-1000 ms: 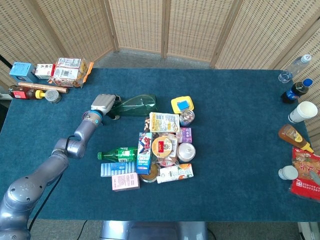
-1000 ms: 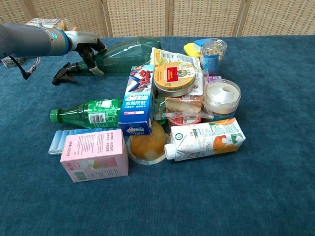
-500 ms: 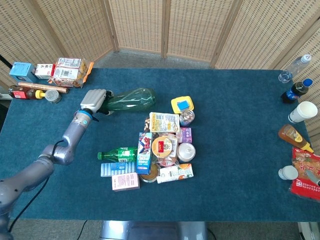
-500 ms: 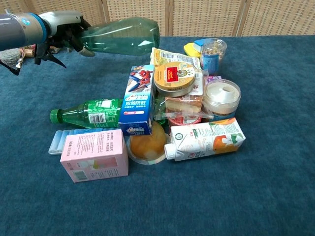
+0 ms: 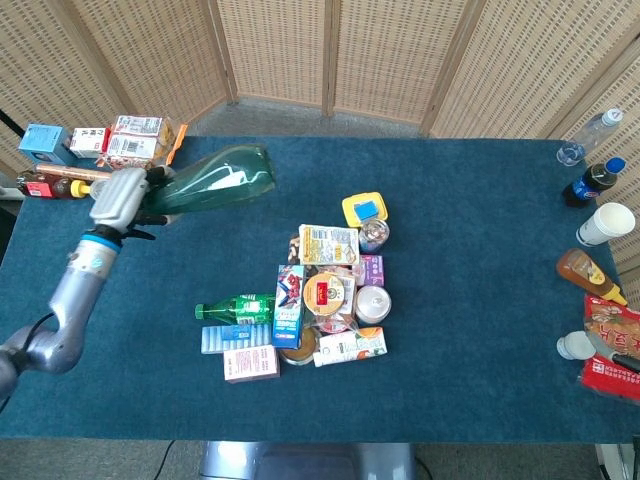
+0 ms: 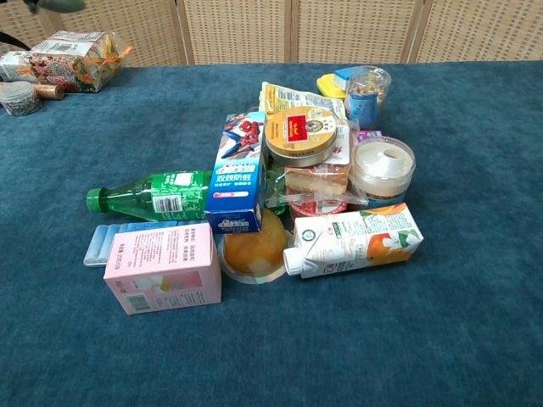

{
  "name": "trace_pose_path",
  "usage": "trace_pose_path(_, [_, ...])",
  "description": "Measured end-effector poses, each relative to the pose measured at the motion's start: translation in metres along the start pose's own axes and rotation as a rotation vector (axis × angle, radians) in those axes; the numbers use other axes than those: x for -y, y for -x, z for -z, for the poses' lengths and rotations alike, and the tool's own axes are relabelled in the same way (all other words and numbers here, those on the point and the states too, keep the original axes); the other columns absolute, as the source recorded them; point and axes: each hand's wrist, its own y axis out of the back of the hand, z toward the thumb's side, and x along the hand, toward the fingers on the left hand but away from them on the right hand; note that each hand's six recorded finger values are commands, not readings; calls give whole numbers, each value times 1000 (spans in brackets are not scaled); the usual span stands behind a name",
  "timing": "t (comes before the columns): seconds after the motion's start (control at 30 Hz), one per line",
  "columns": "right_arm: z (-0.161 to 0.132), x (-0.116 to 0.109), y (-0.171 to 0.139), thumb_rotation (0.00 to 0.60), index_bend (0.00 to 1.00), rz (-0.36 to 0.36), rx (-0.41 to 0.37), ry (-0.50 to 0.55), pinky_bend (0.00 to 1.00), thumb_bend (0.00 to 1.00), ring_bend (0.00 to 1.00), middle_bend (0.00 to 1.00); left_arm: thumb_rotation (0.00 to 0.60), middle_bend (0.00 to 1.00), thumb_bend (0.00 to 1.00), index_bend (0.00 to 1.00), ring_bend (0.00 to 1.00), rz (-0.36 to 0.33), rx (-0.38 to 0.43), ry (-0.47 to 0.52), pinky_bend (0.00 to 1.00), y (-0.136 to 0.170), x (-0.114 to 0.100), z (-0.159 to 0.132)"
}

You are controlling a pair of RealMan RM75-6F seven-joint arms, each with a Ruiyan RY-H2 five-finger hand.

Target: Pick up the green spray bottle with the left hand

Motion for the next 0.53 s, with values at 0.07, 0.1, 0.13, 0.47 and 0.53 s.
trace_pose_path(0.07, [-3,3,2,515,0,-5,-12,4,0,113,0,75,600,775,388,761,913,-23,8,19,616,11,-13,-2])
trace_pose_path(0.1, [-4,4,2,512,0,-7,-16,5,0,114,0,75,600,775,387,761,913,-31,10,27,616,15,-19,-4])
trace_pose_path(0.13, [-5,5,3,512,0,-9,-20,7,0,114,0,75,600,775,387,761,912,-40,13,33,614,19,-25,-4])
trace_pose_path(0.47, [-9,11,3,515,0,-20,-32,12,0,112,0,75,600,775,385,762,911,-105,41,80,612,44,-54,-9])
trace_pose_path(0.53, [-9,11,3,511,0,-18,-33,11,0,114,0,74,600,775,386,762,911,-106,43,83,612,44,-54,-9])
